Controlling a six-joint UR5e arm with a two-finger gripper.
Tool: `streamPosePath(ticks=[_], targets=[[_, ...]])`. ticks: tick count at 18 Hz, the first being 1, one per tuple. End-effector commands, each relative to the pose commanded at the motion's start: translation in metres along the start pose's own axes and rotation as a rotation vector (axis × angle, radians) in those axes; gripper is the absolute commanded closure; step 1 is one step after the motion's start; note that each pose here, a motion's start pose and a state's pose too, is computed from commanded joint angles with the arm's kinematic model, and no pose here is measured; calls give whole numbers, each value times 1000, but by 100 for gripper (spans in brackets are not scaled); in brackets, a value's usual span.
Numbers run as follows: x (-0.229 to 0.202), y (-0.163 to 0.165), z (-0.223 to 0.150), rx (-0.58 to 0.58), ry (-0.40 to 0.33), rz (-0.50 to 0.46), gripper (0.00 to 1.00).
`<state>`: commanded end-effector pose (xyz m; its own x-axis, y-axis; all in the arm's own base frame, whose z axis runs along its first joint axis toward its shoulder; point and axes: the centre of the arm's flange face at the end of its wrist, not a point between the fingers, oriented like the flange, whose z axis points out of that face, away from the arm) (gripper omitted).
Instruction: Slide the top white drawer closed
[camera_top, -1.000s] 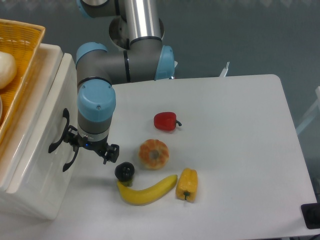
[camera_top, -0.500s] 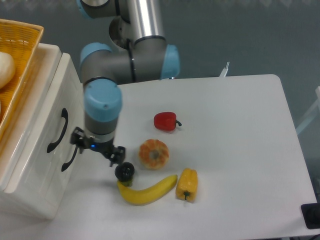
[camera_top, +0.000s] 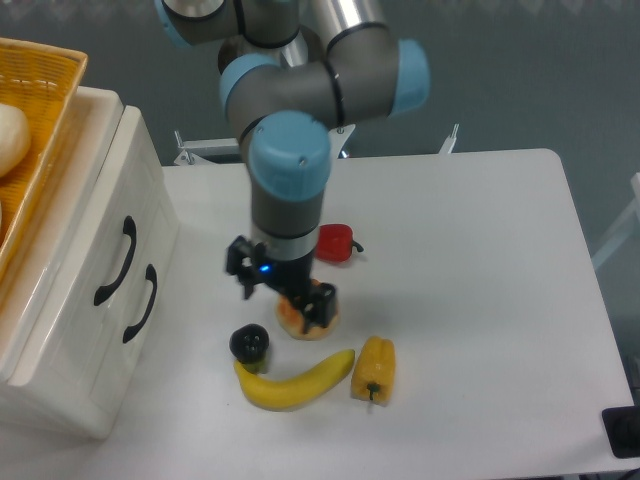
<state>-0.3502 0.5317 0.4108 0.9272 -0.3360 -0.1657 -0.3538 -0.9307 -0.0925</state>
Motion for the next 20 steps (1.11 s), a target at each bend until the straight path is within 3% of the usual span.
streamPosePath(ticks=[7,14,20], targets=[[-27,65,-34,-43,-60,128,0],[-23,153,-52,-35,-48,215,0],[-23,171,-55,45,-34,202,0]])
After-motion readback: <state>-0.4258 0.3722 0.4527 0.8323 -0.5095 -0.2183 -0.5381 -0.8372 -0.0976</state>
